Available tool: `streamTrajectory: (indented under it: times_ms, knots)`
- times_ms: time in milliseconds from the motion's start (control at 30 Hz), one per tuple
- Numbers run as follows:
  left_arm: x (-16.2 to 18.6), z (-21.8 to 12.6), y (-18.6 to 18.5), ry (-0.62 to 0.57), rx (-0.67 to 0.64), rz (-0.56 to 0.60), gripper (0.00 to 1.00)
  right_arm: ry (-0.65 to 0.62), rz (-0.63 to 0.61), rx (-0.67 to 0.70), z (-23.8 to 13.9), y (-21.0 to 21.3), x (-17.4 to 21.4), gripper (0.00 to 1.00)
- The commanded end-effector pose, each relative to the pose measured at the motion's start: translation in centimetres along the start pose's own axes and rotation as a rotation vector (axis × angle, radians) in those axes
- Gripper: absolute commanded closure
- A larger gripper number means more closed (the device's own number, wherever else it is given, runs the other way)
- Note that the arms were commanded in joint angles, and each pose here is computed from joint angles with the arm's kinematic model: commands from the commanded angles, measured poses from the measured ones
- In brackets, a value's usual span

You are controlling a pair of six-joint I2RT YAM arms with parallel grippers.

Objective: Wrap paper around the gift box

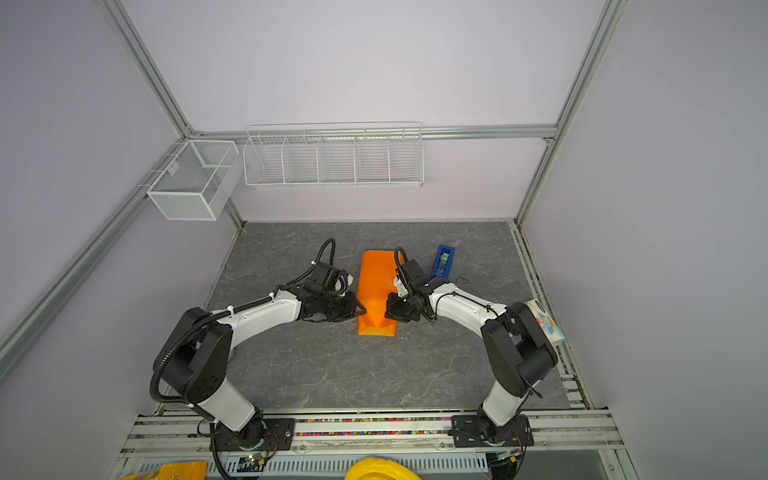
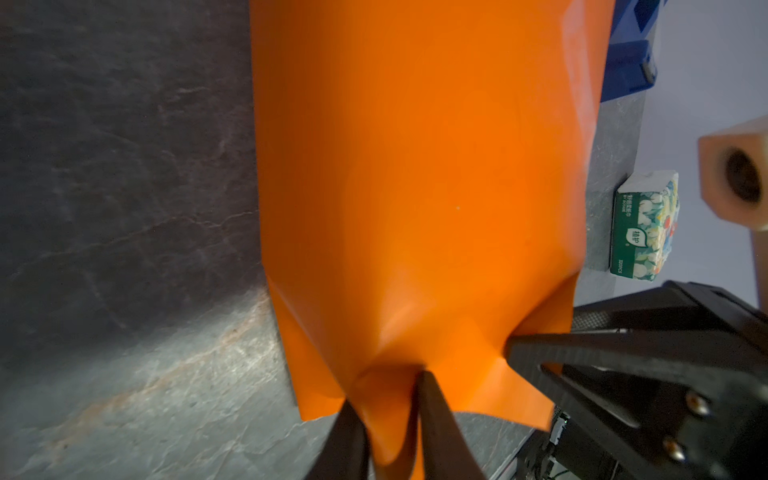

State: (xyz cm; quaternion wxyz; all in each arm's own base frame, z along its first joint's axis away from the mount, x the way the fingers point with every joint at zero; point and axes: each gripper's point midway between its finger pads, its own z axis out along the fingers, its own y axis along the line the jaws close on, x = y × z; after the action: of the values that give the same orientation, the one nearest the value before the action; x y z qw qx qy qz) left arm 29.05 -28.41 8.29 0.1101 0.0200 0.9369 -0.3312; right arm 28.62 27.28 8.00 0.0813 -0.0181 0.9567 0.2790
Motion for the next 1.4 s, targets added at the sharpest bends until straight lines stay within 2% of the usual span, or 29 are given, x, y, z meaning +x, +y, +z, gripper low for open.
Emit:
streamTrajectory:
  times_ms: [0,67,167,333,500,700,1033,1367]
  knots:
    - [-0.2,-1.7,0.0,-0.044,-0.035,0.021,0.63,-0.019,0.002,0.026,-1.7,0.0,0.6,0.62]
    - [-0.4,-2.6,0.2,-0.068,-0.066,0.033,0.54,-0.023,0.011,0.003,-2.1,0.4,1.0,0.49]
    - [-0.4,-3.3,0.4,-0.088,-0.093,0.051,0.49,-0.049,0.001,0.03,-2.7,0.5,1.5,0.37]
    - [-0.3,-3.3,1.4,-0.084,-0.145,0.08,0.45,-0.103,-0.022,0.111,-2.9,-0.1,1.1,0.27]
    - [-0.1,-2.5,2.0,-0.061,-0.164,0.095,0.45,-0.096,-0.038,0.184,-1.8,-1.5,0.6,0.27]
    - [0.2,-1.7,2.7,-0.072,-0.187,0.108,0.45,-0.087,-0.041,0.207,-0.3,-2.6,0.8,0.28]
    - [0.5,-0.2,4.0,-0.118,-0.237,0.129,0.45,-0.136,-0.053,0.236,0.9,-3.7,-0.1,0.31]
    - [-0.1,1.3,4.5,-0.122,-0.248,0.117,0.45,-0.211,-0.061,0.243,2.0,-4.6,-0.9,0.39]
